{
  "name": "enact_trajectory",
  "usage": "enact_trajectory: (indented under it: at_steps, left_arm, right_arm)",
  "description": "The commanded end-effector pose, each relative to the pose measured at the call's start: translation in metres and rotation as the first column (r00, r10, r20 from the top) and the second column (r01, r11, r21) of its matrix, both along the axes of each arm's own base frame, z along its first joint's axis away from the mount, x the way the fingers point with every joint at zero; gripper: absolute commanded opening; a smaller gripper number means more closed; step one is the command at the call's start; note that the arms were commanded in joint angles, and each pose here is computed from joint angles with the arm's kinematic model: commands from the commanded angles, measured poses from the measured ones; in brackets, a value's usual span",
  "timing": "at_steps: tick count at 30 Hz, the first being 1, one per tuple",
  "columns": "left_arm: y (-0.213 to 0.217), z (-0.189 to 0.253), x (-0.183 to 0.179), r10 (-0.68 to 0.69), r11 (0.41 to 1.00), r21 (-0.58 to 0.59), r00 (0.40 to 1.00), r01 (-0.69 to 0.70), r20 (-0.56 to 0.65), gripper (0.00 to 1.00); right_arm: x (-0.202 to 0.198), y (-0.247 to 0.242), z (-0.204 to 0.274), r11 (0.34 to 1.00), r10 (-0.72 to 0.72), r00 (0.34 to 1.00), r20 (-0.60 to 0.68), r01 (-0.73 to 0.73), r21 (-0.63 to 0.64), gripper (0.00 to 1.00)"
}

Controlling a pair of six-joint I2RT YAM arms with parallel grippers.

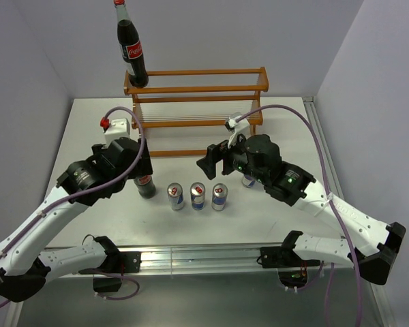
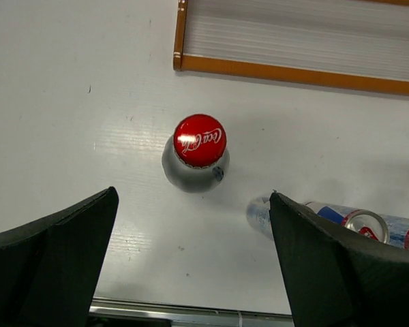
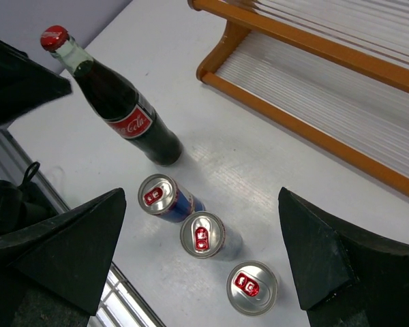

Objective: Place and organize the beverage onto the shelf

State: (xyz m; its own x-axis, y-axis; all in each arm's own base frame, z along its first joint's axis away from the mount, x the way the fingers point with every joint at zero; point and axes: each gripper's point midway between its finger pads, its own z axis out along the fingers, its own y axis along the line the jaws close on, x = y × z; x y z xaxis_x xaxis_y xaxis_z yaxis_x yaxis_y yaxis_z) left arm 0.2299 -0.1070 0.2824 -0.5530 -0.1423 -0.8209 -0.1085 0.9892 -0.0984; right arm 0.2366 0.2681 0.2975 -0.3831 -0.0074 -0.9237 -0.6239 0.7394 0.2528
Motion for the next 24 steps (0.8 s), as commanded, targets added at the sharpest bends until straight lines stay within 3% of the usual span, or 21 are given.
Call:
enact_trajectory:
  at_steps: [1, 7, 14, 18, 23, 24]
  left_arm:
    - [-0.006, 0.006, 0.01, 0.02, 0.998, -0.06, 0.997, -0.015, 0.079, 0.99]
    - [-0.008, -0.008, 0.027, 0.061, 0.998, -0.023, 0.99, -0.059, 0.124, 0.93]
    - [-0.006, -0.006, 0.043, 0.125, 0.992, 0.005, 0.979, -0.127, 0.164, 0.78]
    - [-0.009, -0.009, 0.049, 0.136, 0.989, 0.032, 0.978, -0.143, 0.159, 0.58]
    - [-0.01, -0.011, 0.049, 0.141, 0.989, 0.026, 0.978, -0.147, 0.153, 0.42]
    - [-0.01, -0.008, 0.049, 0.138, 0.99, 0.015, 0.977, -0.143, 0.16, 0.33]
  right_arm:
    - [-0.004, 0.005, 0.023, 0.996, 0.035, 0.998, 0.057, -0.039, 0.078, 1.0]
    - [-0.011, 0.002, 0.02, 0.994, 0.055, 0.996, 0.071, -0.062, 0.094, 0.99]
    - [-0.016, 0.0, 0.018, 0.993, 0.075, 0.994, 0.085, -0.082, 0.09, 0.99]
    - [-0.017, -0.003, 0.018, 0.993, 0.074, 0.992, 0.098, -0.083, 0.084, 0.99]
    - [-0.017, -0.004, 0.018, 0.994, 0.071, 0.992, 0.105, -0.08, 0.081, 0.99]
    - [-0.017, -0.003, 0.018, 0.993, 0.074, 0.992, 0.106, -0.083, 0.082, 0.99]
